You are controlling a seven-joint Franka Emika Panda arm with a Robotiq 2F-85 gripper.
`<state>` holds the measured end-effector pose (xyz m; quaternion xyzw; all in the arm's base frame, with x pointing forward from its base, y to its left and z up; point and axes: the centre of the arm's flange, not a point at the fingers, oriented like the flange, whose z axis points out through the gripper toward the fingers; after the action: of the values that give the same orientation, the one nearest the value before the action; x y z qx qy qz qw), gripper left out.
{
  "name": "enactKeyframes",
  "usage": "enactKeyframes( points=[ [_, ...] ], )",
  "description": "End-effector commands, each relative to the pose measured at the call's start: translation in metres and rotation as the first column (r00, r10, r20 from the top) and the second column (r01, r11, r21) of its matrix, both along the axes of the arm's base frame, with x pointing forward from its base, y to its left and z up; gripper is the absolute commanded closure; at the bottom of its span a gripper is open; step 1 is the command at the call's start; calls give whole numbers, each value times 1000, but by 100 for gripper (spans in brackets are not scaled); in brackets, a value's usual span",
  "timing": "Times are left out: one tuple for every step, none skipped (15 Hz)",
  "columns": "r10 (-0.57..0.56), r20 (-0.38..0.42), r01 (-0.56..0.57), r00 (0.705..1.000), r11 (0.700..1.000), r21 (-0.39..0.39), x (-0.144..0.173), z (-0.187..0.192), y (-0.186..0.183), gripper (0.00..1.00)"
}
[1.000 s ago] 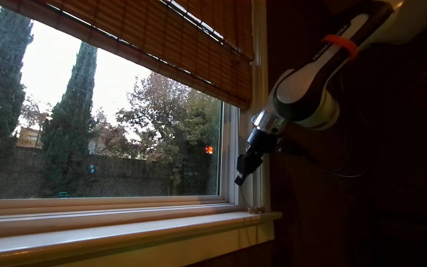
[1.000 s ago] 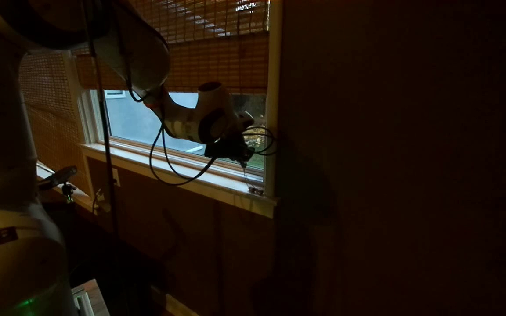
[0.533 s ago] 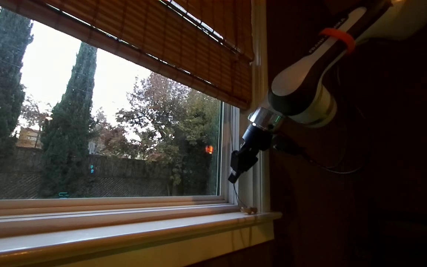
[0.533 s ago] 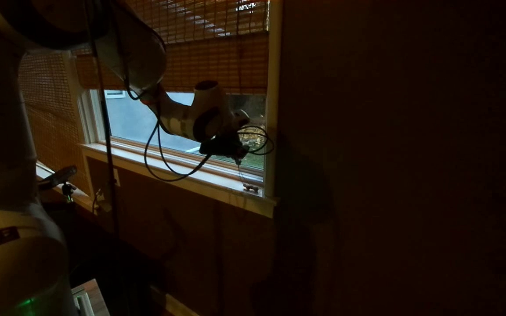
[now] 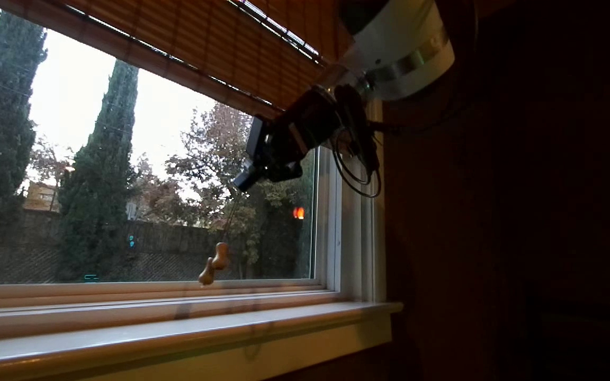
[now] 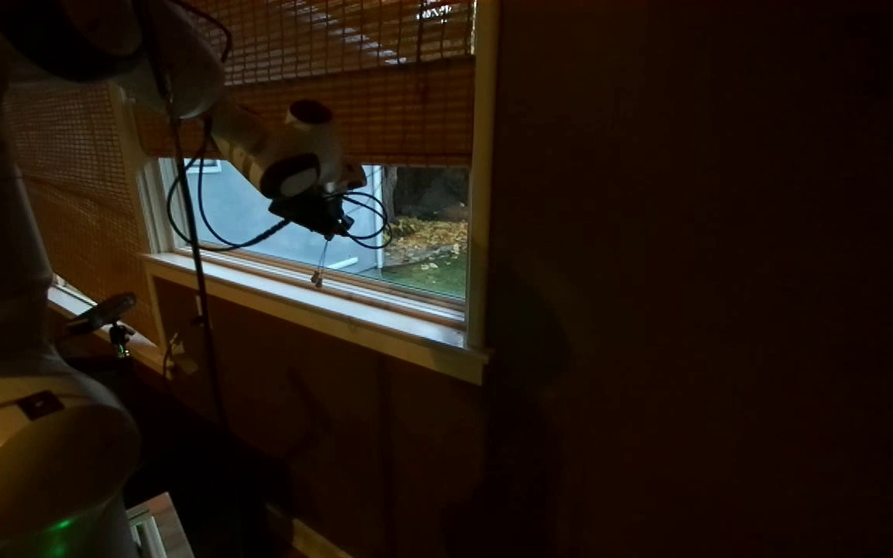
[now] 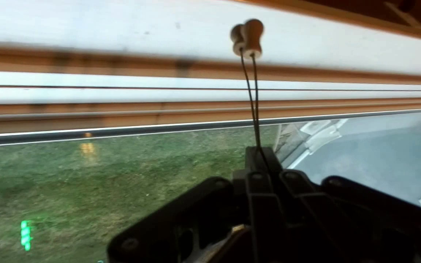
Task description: Close the blinds.
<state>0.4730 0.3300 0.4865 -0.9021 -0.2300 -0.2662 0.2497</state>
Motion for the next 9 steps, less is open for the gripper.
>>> enactKeyframes(
  points=[
    [100,1,-99,995,990,98,-13,24,18,96],
    [126,17,-127,992,984,122,-16,29,24,96],
    [154,34,-158,987,978,140,-19,34,30,97],
    [178,45,-183,983,971,155,-20,37,36,96],
    [208,51,-214,977,964,161,-22,38,42,96],
    [240,42,-244,970,956,165,-24,37,48,96],
    [279,18,-278,960,946,167,-27,33,56,97],
    [310,2,-306,951,937,167,-30,28,61,96],
    [340,-31,-331,940,930,162,-32,19,69,96]
  ],
)
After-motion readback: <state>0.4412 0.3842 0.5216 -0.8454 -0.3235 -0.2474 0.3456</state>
